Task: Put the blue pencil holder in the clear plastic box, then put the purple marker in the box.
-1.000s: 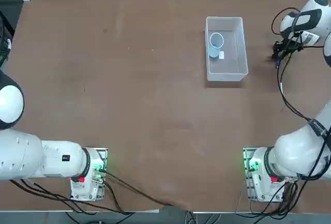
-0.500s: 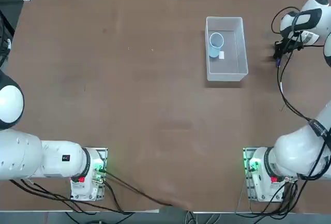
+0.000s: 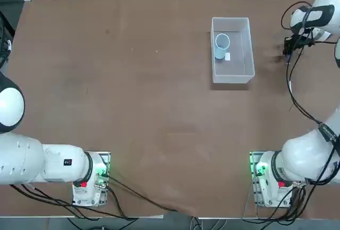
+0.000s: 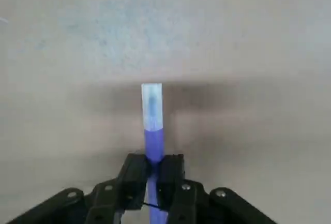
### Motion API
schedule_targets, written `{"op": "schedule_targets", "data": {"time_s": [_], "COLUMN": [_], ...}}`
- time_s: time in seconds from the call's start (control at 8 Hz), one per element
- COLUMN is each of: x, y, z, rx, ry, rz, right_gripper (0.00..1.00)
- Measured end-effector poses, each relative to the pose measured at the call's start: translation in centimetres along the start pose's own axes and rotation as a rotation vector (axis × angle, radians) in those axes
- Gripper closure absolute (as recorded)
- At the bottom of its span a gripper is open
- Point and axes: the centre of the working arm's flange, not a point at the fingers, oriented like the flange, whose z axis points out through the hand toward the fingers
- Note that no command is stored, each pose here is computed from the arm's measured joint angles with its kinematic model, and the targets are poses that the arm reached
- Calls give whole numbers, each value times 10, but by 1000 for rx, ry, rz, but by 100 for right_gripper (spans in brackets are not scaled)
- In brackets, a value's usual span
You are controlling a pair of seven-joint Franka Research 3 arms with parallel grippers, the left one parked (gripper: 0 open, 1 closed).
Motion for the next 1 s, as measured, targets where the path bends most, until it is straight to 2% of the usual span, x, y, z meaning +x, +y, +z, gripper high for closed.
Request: {"op": "schedule_targets", "data": {"time_s": [0.5,0.75,1.0], "x": [24,39,49], "y": [-30,-70,-128], "z": [-107,-156,-183], "rx": [37,47,47], "ry": [-21,-42,-46], "rz": [-51,-55,-36], "right_gripper": [85,85,85]}}
